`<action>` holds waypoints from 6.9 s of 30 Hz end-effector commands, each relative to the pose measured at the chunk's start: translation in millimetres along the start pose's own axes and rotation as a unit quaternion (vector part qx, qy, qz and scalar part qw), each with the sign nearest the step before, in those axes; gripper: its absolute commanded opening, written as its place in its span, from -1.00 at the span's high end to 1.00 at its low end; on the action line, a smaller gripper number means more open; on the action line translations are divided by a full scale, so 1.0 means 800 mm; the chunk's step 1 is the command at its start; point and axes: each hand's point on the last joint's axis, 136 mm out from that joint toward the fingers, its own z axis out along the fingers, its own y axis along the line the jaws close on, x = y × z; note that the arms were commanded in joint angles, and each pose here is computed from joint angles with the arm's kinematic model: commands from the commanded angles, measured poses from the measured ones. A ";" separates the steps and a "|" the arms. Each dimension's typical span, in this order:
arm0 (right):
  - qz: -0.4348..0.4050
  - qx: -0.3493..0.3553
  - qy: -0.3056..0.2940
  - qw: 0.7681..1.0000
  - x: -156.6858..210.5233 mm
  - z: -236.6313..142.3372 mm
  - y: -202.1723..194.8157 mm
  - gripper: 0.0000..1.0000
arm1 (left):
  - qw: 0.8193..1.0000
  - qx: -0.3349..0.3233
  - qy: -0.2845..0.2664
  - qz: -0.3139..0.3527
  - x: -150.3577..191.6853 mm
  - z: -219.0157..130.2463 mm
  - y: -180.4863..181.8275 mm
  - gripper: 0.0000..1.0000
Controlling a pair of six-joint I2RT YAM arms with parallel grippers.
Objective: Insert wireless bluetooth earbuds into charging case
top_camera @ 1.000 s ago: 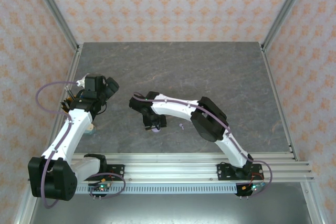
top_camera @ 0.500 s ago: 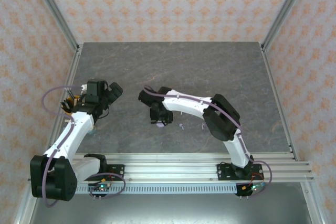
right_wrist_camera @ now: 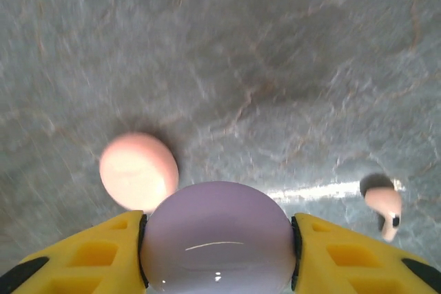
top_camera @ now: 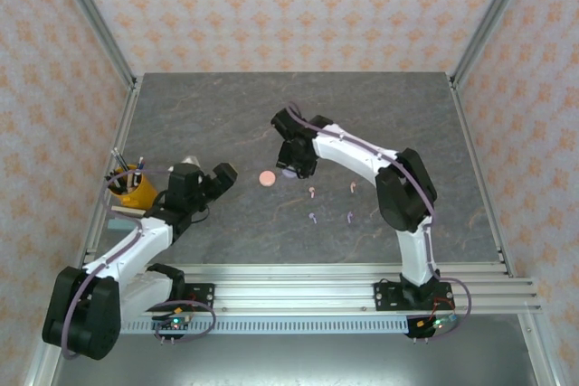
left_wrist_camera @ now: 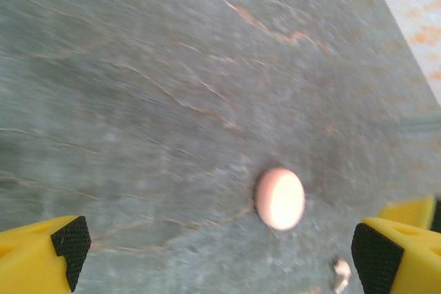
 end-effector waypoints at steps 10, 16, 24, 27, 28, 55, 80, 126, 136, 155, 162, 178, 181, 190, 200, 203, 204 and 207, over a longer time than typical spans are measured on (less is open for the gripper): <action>0.156 -0.141 0.019 0.978 -0.055 -0.021 0.042 0.07 | 0.987 0.149 -0.012 0.056 0.016 0.025 -0.111 -0.91; 0.182 -0.164 0.029 0.969 -0.060 -0.027 0.052 0.07 | 0.982 0.173 0.001 0.081 0.025 0.046 -0.148 -0.69; 0.200 -0.180 0.042 0.962 -0.059 -0.031 0.060 0.08 | 0.977 0.191 0.004 0.091 0.024 0.064 -0.177 -0.51; 0.203 -0.183 0.045 0.961 -0.058 -0.033 0.062 0.08 | 0.976 0.195 0.006 0.092 0.026 0.070 -0.182 -0.45; 0.204 -0.184 0.046 0.961 -0.058 -0.032 0.062 0.08 | 0.976 0.196 0.007 0.092 0.027 0.071 -0.183 -0.42; 0.219 -0.212 0.062 0.950 -0.050 -0.044 0.069 0.09 | 0.973 0.201 0.028 0.112 0.043 0.099 -0.201 -0.07; 0.226 -0.225 0.063 0.946 -0.051 -0.056 0.063 0.09 | 0.976 0.177 0.012 0.125 0.034 0.105 -0.196 -0.14; 0.249 -0.283 0.012 0.926 -0.107 -0.110 0.034 -0.45 | 0.972 0.185 0.022 0.143 0.027 0.104 -0.219 1.00; -0.067 -0.330 -0.103 0.936 -0.101 -0.151 -0.003 -0.47 | 0.953 0.229 0.081 0.182 -0.003 0.066 -0.227 1.00; -0.193 -0.433 -0.056 0.879 -0.049 -0.158 0.039 -0.33 | 0.926 0.287 0.158 0.186 -0.008 0.042 -0.257 1.00; -0.206 -0.438 -0.044 0.874 -0.045 -0.155 0.058 -0.30 | 0.927 0.285 0.155 0.188 -0.008 0.038 -0.257 1.00; -0.129 -0.387 -0.028 0.912 -0.083 -0.065 0.029 -0.10 | 0.911 0.329 0.142 0.205 -0.016 -0.011 -0.290 1.00; -0.124 -0.389 -0.032 0.912 -0.085 -0.072 0.025 -0.08 | 0.912 0.322 0.144 0.209 -0.014 -0.011 -0.287 1.00; -0.171 -0.433 -0.047 0.884 -0.061 -0.155 0.013 -0.07 | 0.909 0.324 0.157 0.208 -0.006 0.003 -0.280 1.00; -0.214 -0.465 -0.042 0.858 -0.049 -0.196 0.028 0.10 | 0.894 0.354 0.180 0.207 -0.005 0.004 -0.300 1.00; -0.212 -0.464 -0.039 0.859 -0.051 -0.192 0.029 0.13 | 0.892 0.361 0.179 0.204 -0.007 0.001 -0.305 1.00; -0.212 -0.465 -0.038 0.859 -0.051 -0.191 0.030 0.13 | 0.891 0.365 0.179 0.203 -0.007 0.001 -0.307 1.00; -0.214 -0.467 -0.035 0.857 -0.050 -0.189 0.034 0.15 | 0.890 0.368 0.180 0.201 -0.007 -0.001 -0.309 1.00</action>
